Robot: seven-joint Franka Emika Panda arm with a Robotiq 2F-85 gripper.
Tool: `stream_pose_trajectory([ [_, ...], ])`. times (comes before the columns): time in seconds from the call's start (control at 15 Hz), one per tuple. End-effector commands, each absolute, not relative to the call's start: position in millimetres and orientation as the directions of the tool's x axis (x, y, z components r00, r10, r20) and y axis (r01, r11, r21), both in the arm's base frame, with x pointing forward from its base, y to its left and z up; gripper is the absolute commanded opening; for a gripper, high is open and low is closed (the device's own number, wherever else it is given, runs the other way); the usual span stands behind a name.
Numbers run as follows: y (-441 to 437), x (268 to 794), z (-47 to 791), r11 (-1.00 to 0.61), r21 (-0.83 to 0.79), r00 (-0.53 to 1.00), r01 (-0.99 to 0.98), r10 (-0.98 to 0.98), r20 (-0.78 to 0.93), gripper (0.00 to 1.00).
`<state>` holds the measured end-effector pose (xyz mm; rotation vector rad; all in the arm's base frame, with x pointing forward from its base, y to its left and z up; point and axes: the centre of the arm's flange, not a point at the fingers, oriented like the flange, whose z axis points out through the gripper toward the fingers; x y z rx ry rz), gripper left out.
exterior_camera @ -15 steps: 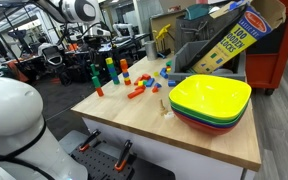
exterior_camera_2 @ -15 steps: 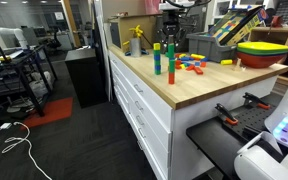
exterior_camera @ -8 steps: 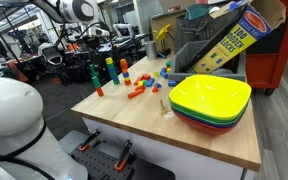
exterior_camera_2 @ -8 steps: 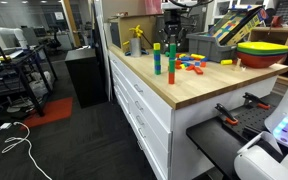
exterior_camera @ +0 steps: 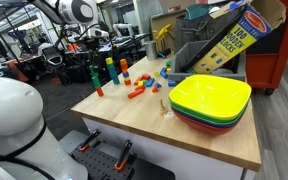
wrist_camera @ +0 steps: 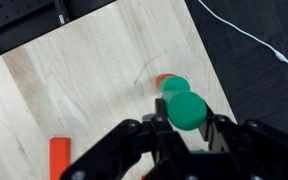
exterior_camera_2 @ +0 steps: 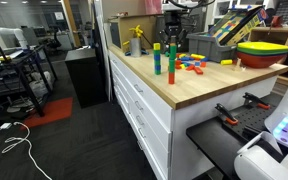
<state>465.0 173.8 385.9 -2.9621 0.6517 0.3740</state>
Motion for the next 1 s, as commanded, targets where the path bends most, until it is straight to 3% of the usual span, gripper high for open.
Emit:
stream_pose_trajectory([
  [0.0,171.2,456.6,394.6,-0.913,-0.076,0.895,-0.4,-0.372,-0.247,0.08],
  [0.93,183.1,448.4,389.4,-0.93,-0.069,0.908,-0.361,-0.334,-0.251,0.08],
])
